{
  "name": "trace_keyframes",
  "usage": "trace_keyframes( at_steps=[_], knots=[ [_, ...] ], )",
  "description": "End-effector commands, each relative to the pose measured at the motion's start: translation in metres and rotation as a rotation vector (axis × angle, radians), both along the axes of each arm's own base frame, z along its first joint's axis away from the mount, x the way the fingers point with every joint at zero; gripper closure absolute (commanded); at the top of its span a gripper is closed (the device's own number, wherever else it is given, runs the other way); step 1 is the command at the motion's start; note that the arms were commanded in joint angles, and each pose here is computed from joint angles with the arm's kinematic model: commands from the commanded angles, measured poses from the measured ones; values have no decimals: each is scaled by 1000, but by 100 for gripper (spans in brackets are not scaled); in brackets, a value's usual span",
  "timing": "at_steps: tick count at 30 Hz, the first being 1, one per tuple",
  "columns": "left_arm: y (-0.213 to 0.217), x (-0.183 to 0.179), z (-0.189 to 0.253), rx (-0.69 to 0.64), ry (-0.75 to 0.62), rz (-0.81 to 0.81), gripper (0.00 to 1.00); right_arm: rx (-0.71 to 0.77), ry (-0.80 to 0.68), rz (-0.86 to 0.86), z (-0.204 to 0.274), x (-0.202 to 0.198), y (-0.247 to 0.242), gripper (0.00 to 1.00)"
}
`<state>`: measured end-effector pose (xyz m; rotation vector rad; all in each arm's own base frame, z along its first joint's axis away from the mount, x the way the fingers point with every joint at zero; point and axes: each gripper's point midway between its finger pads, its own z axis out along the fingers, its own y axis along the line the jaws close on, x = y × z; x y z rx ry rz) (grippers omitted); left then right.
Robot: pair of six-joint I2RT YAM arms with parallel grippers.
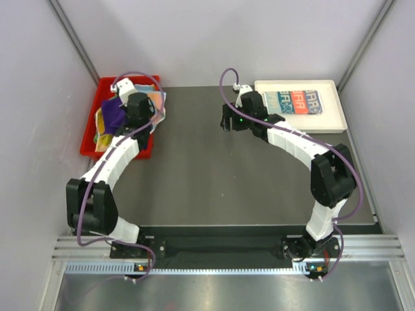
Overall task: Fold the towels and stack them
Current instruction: Grab crumpled towel, then move the towel to the center of the board
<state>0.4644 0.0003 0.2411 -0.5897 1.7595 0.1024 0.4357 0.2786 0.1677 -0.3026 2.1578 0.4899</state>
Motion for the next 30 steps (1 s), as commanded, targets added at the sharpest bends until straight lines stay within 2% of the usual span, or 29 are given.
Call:
trace_keyframes(
  at_steps=[1, 9, 16, 30],
  knots=[
    [-23, -5, 58, 18, -164, -28, 100, 40, -94, 13, 37, 4, 11, 28],
    [-78, -25, 103, 45, -239, -148, 100, 49, -114, 8, 48, 6, 8, 28],
    [-118, -45, 125, 83, -244, -253, 100, 45, -148, -47, 62, 7, -5, 28],
    [-219, -118, 128, 110, -229, -529, 100, 96, -242, -162, 105, -15, -42, 28]
  ],
)
